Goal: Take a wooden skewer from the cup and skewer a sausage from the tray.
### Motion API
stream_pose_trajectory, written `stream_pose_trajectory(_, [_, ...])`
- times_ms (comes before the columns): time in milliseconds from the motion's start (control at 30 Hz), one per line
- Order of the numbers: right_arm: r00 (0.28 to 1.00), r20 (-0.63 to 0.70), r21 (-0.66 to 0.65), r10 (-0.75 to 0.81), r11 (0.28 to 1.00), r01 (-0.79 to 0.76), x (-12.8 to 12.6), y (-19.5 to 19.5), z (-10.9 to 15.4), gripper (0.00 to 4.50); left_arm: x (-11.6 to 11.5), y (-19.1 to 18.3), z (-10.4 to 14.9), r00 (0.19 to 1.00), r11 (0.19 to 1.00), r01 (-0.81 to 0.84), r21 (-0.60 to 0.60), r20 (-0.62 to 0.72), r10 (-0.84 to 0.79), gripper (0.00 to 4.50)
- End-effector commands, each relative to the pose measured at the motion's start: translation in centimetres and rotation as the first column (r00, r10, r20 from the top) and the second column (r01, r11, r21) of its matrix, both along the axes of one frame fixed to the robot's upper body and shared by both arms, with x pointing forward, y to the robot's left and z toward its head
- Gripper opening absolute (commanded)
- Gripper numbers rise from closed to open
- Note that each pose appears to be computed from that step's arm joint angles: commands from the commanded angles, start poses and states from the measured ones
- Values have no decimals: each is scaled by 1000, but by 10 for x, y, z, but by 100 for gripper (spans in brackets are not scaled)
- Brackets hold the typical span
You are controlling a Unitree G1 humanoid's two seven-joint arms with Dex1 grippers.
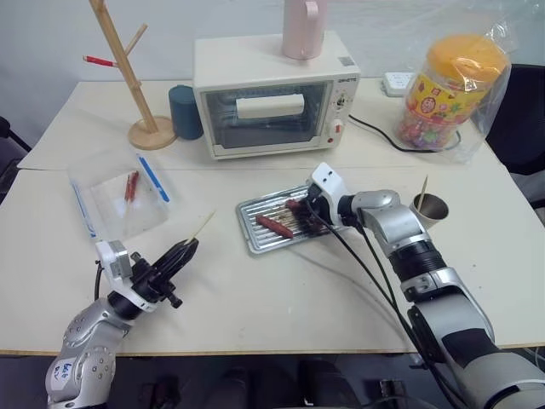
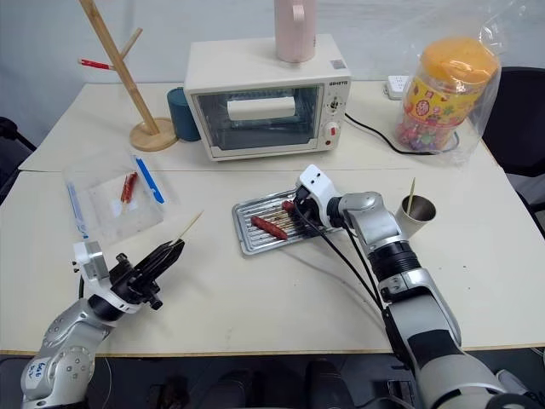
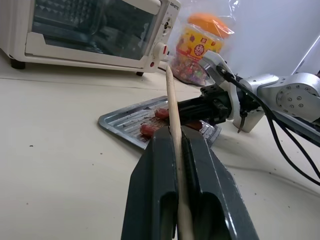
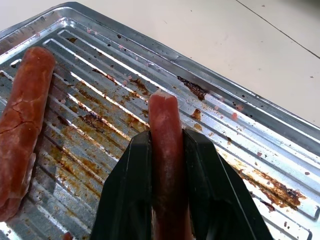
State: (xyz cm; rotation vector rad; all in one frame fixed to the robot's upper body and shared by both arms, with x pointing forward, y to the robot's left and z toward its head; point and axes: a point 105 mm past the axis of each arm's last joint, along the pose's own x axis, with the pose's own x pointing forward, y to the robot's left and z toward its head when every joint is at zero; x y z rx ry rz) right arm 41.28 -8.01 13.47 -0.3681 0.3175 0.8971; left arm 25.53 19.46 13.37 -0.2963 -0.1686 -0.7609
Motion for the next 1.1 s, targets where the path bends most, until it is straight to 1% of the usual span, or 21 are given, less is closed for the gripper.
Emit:
stream_pose_trajectory(33, [1000, 0, 14, 2, 1000, -2, -2, -1, -1, 91, 0, -1, 5, 1000, 1000, 8, 9, 23, -8, 0])
stream_pose_trajectory(133, [998, 51, 24, 38, 999, -39, -3, 0, 14, 91, 1, -1, 6, 1000, 1000, 10, 11, 27, -10, 0])
stream_pose_trajectory(200, [988, 99, 31, 118, 992, -121, -11, 3, 32, 91, 1, -1, 8, 999, 1000, 14, 21, 33, -15, 0])
stream_pose_trajectory(267, [974, 125, 28, 187, 981, -192, -20, 5, 44, 91, 0, 0, 9, 999, 999, 23, 39, 39, -24, 0])
stream_pose_trajectory(367, [924, 135, 13, 359, 931, -364, -51, 6, 67, 91, -6, -4, 7, 993, 978, 107, 178, 36, -115, 0])
stream_pose_trajectory(467, [861, 105, -54, 498, 867, -495, -81, 0, 77, 91, -12, -7, 10, 977, 938, 193, 288, 31, -211, 0])
stream_pose_trajectory(567, [799, 29, -127, 601, 795, -593, -106, -7, 75, 91, -14, -12, 18, 950, 885, 281, 371, 23, -311, 0])
stream_pose_trajectory(667, [757, -46, -175, 652, 741, -648, -122, -11, 69, 91, -18, -20, 18, 912, 822, 376, 427, -15, -409, 0])
stream_pose_trajectory(767, [745, -79, -184, 662, 725, -664, -130, -13, 67, 91, -23, -31, 20, 864, 759, 475, 445, -72, -498, 0])
stream_pose_trajectory(833, [742, -89, -185, 665, 721, -668, -133, -12, 66, 91, -25, -39, 23, 837, 731, 519, 444, -92, -539, 0])
stream_pose_trajectory(1100, [740, -101, -186, 665, 718, -671, -141, -4, 64, 91, -18, -62, 29, 801, 701, 565, 436, -87, -592, 0])
